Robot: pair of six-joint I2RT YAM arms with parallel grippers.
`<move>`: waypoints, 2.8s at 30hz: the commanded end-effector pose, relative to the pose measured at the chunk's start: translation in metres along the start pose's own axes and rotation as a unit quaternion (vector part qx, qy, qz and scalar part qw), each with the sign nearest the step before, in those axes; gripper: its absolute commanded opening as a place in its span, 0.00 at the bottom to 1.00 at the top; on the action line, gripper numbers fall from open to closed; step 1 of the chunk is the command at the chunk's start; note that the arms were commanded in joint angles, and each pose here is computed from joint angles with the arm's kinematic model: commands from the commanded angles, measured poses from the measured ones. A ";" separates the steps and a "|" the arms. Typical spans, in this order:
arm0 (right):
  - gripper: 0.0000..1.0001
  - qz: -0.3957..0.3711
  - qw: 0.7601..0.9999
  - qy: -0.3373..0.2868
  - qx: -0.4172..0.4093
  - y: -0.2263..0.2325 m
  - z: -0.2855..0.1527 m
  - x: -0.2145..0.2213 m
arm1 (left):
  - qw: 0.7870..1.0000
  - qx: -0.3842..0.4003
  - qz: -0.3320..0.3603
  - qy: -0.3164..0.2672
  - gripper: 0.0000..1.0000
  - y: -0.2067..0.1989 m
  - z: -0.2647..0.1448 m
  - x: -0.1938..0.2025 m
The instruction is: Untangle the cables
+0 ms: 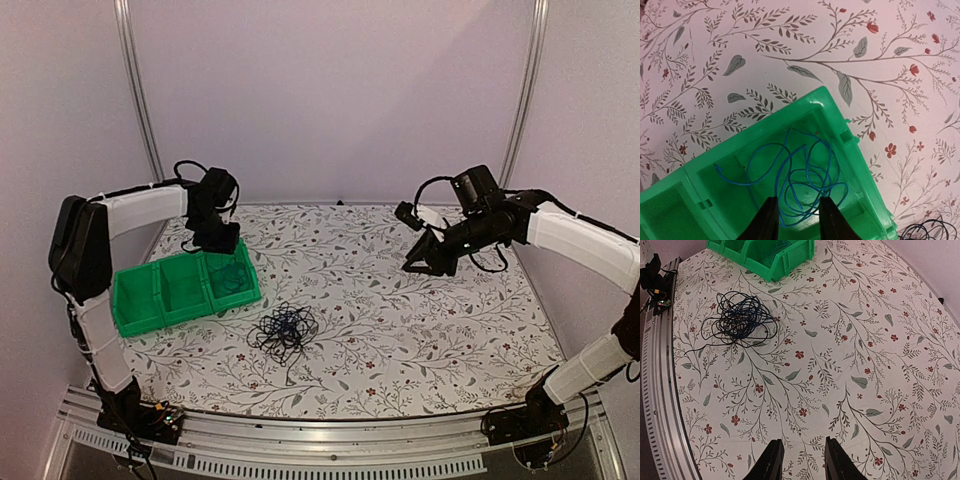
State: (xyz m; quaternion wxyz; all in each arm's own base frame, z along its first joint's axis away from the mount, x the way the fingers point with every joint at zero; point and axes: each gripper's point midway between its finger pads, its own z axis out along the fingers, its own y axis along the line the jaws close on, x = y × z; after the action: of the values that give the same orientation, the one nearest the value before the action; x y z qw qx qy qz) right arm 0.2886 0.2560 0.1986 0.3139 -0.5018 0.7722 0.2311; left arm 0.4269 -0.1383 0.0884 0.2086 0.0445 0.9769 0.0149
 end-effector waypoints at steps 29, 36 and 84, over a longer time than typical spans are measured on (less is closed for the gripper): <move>0.28 -0.110 0.988 -0.036 -0.101 0.041 0.041 -0.074 | 0.939 0.314 0.123 -0.066 0.37 -0.145 -0.118 0.102; 0.28 -0.095 0.988 -0.025 -0.115 0.048 0.053 -0.067 | 0.919 0.392 0.037 0.010 0.45 -0.165 -0.114 0.137; 0.65 -0.175 0.968 -0.174 -0.052 0.053 -0.055 -0.153 | 0.790 0.501 0.214 -0.281 0.00 -0.253 -0.296 -0.008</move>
State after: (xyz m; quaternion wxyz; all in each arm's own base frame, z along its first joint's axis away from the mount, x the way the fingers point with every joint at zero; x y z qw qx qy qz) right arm 0.2791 0.3373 0.3717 0.4820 -0.5769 0.5920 0.2904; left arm 0.2960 -0.3862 0.3461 0.4111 0.3384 0.7226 -0.4407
